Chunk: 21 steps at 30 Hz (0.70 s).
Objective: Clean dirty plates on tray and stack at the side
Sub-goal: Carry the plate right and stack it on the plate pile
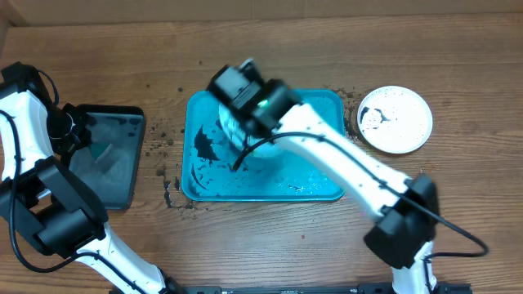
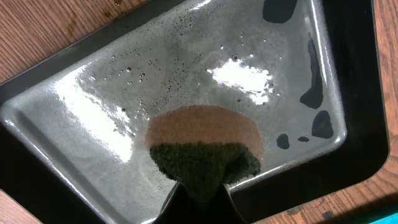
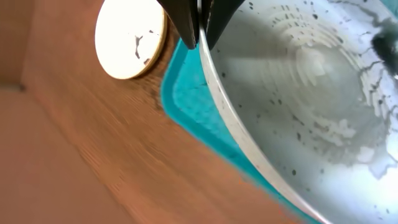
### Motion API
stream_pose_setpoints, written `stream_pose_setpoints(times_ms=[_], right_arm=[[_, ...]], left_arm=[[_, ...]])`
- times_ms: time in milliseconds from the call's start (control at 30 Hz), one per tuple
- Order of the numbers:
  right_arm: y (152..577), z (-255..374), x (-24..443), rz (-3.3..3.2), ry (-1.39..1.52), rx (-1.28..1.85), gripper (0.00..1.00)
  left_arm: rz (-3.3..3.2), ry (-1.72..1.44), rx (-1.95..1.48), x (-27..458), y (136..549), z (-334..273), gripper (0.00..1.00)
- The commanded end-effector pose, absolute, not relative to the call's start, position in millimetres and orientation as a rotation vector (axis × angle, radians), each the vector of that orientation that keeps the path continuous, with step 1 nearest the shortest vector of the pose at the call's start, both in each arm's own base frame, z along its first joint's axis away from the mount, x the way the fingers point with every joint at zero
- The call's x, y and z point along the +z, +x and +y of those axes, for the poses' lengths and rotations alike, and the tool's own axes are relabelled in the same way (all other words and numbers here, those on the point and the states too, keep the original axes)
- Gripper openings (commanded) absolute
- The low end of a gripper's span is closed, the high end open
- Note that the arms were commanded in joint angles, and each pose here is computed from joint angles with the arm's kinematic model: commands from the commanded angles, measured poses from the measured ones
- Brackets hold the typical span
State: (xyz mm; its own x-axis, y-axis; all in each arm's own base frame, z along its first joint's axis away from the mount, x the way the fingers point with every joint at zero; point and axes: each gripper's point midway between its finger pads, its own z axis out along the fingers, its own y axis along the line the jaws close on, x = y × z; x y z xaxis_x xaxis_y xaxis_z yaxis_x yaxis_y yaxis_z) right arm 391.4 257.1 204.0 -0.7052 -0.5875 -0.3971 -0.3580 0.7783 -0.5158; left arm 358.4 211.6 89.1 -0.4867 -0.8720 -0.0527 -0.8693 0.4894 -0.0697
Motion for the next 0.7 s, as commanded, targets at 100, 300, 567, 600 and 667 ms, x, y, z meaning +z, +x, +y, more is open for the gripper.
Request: stream_pose_setpoints(times_ms=[100,300,567,600,667], right_arm=[[414.1,142.9,322.0,2.370,-0.138,-0.217,0.04],[413.0,-6.2,275.9,2.621,0.378,-0.099,0.04],[389.6,-85.8,167.4,2.785,0.897,0.198,0.04],[387.2,-86.7,153.1,2.792,0.923,0.242,0.04],[382.9,-87.2,129.5,2.801,0.955,0.293,0.04]], left_arm=[[2.684,-1.475,-0.076,89.7,359.7,207.2,0.04],[2.679,-1.474,-0.076,89.8,360.8,207.5,0.04],[2.677,-1.470,-0.076,89.9,361.8,207.5,0.04],[2.676,-1.470,-0.076,89.9,362.0,207.6,0.04],[2.675,-1.469,-0.076,89.9,362.3,207.8,0.04]])
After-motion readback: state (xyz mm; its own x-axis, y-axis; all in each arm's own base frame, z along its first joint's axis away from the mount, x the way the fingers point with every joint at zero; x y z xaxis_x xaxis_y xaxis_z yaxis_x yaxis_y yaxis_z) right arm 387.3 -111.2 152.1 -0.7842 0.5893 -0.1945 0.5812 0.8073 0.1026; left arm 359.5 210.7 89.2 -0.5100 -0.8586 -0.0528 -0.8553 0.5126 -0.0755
